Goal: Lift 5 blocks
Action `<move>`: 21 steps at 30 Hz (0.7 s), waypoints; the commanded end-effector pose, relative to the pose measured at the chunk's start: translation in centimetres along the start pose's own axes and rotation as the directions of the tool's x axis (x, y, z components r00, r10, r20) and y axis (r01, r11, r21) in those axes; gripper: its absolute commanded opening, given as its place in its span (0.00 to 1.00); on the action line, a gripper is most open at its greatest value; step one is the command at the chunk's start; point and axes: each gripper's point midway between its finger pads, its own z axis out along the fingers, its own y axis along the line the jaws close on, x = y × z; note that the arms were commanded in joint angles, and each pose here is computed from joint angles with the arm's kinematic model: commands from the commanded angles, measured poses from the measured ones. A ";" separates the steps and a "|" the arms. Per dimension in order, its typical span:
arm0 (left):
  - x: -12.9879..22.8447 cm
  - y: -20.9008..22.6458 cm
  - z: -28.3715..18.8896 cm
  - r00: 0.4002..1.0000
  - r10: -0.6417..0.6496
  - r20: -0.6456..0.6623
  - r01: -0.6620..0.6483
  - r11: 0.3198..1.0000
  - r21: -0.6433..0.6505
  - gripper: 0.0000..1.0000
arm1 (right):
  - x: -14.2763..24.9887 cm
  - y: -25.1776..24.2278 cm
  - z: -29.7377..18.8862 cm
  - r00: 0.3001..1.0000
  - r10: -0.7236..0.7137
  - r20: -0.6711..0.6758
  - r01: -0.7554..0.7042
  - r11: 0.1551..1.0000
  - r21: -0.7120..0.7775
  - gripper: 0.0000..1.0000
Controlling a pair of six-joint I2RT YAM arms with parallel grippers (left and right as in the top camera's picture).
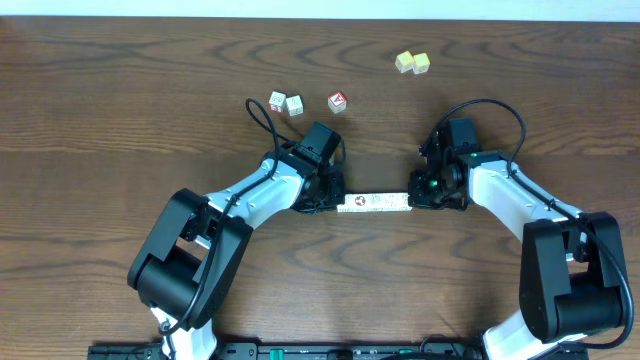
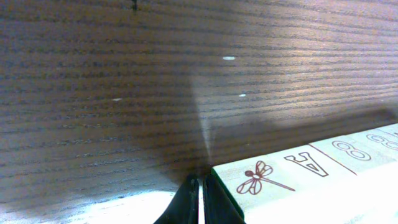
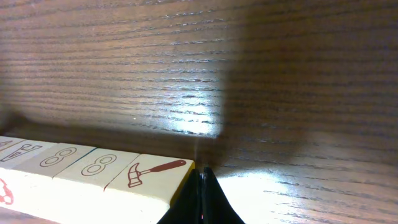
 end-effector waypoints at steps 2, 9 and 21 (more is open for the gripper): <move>0.3 2.0 0.7 1.000 -0.014 0.000 0.014 0.996 -0.085 0.07 | 0.2 0.8 -0.1 1.000 -0.010 -0.002 0.010 1.000 -0.024 0.01; -0.2 3.7 0.2 0.999 -0.054 0.006 0.055 0.991 -0.121 0.07 | 0.3 0.7 -0.1 1.000 -0.008 -0.006 0.008 1.000 -0.021 0.01; 0.5 2.7 -0.4 0.993 -0.071 -0.094 0.073 0.997 0.019 0.07 | 0.3 0.6 -0.1 1.000 -0.007 -0.006 0.007 1.000 -0.011 0.01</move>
